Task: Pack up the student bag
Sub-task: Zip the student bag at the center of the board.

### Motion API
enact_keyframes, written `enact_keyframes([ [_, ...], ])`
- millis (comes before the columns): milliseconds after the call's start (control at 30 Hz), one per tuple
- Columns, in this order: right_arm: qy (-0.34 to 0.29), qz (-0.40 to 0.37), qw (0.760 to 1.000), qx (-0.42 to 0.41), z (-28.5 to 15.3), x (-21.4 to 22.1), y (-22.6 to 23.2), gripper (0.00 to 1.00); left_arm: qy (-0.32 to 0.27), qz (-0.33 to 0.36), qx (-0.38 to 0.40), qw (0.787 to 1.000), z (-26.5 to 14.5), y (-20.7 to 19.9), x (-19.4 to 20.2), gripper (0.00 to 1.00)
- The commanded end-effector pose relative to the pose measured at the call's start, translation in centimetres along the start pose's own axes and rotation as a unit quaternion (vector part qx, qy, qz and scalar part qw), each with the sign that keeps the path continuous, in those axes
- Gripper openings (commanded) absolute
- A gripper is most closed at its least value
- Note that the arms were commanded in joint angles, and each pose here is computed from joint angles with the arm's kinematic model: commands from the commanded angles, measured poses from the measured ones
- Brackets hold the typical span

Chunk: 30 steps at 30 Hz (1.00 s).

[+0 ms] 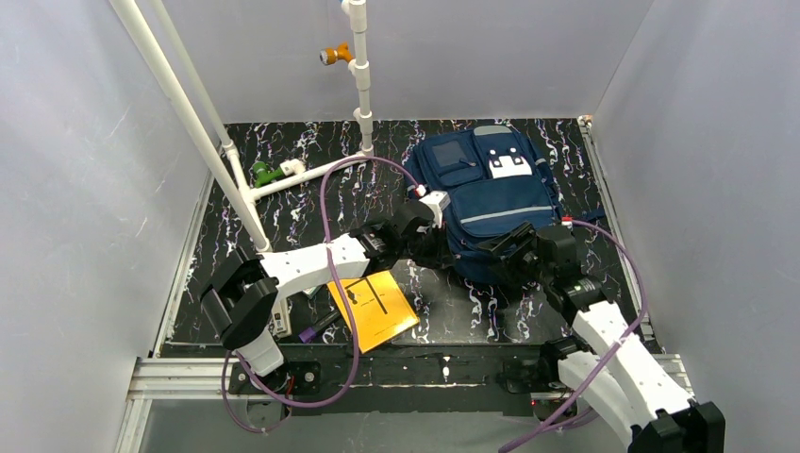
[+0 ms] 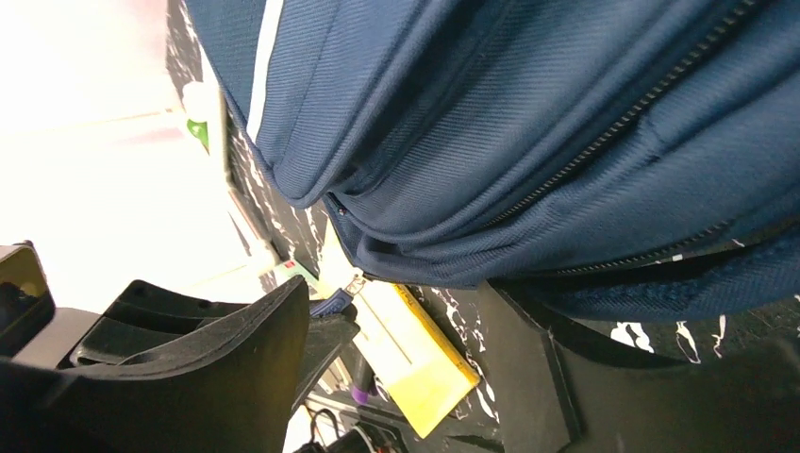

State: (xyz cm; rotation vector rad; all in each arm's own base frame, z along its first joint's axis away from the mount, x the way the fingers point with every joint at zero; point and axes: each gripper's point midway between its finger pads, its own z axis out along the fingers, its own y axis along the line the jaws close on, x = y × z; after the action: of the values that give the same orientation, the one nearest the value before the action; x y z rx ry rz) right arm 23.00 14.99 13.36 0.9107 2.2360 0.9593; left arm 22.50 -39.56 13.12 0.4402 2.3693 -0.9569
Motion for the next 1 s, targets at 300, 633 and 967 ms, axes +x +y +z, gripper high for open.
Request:
enact_keyframes([
  [300, -0.175, 0.048, 0.982, 0.049, 0.3, -5.9, -2.6, 0.01, -0.070, 0.031, -0.026, 0.997, -3.4, -0.5, -3.0, 0.00],
  [633, -0.178, 0.043, 0.983, 0.006, -2.7, -5.6, -0.9, 0.01, -0.107, 0.001, -0.296, 0.949, -3.3, 15.3, -8.8, 0.00],
  [967, -0.154, -0.004, 0.988, -0.026, -4.0, -4.4, 0.1, 0.01, -0.082, 0.026, -0.334, 0.939, 0.3, 17.1, -13.1, 0.00],
])
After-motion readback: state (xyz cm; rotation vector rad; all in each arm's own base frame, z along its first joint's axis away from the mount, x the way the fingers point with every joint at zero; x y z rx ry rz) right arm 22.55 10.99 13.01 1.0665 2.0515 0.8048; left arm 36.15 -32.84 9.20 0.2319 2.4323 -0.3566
